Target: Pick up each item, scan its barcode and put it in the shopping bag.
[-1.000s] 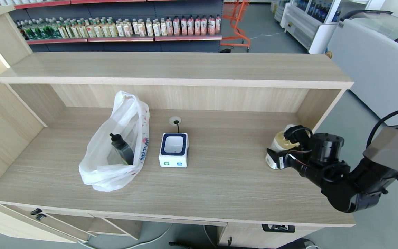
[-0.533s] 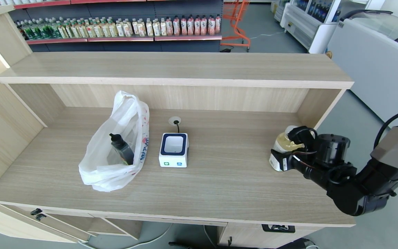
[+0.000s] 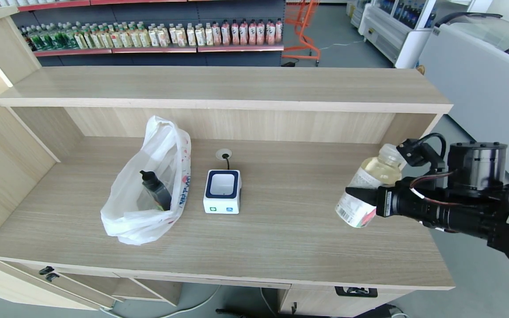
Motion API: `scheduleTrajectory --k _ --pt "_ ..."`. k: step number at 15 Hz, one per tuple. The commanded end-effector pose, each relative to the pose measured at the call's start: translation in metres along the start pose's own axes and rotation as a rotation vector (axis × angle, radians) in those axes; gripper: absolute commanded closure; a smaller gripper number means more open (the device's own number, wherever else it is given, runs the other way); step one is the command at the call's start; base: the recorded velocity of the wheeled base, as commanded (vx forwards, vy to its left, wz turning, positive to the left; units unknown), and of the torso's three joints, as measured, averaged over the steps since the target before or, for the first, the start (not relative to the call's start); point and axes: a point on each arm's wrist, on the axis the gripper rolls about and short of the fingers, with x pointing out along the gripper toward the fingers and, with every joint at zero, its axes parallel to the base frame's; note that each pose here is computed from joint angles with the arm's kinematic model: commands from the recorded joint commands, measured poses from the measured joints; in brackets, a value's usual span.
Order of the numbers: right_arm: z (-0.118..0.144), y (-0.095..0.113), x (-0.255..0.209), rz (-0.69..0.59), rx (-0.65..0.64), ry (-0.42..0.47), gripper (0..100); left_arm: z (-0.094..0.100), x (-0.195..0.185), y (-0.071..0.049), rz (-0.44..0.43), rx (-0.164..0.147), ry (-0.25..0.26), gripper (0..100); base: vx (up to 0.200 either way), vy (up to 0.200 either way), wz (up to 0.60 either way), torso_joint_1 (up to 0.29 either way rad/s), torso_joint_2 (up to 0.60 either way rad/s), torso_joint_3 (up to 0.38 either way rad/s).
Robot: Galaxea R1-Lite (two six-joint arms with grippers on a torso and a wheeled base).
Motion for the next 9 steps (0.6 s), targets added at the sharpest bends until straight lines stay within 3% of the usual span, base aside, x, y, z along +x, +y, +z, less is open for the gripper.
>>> scheduleTrajectory --k 1,4,7,9 --pt "0.016 0.034 -0.042 0.163 -0.021 -0.051 100 0.000 0.000 0.000 0.001 0.000 0.000 0 0.000 0.000 0.00 0.000 0.00 0.000" --pt "0.023 0.052 -0.056 0.337 0.094 -0.041 100 0.000 0.000 0.000 0.001 0.000 0.000 0 0.000 0.000 0.00 0.000 0.00 0.000" --pt "0.021 0.059 -0.064 0.535 0.085 -0.005 100 0.000 0.000 0.000 -0.001 0.000 0.000 0 0.000 0.000 0.00 0.000 0.00 0.000" --pt "0.022 0.066 -0.063 0.601 0.070 0.006 100 0.000 0.000 0.000 0.001 0.000 0.000 0 0.000 0.000 0.00 0.000 0.00 0.000"
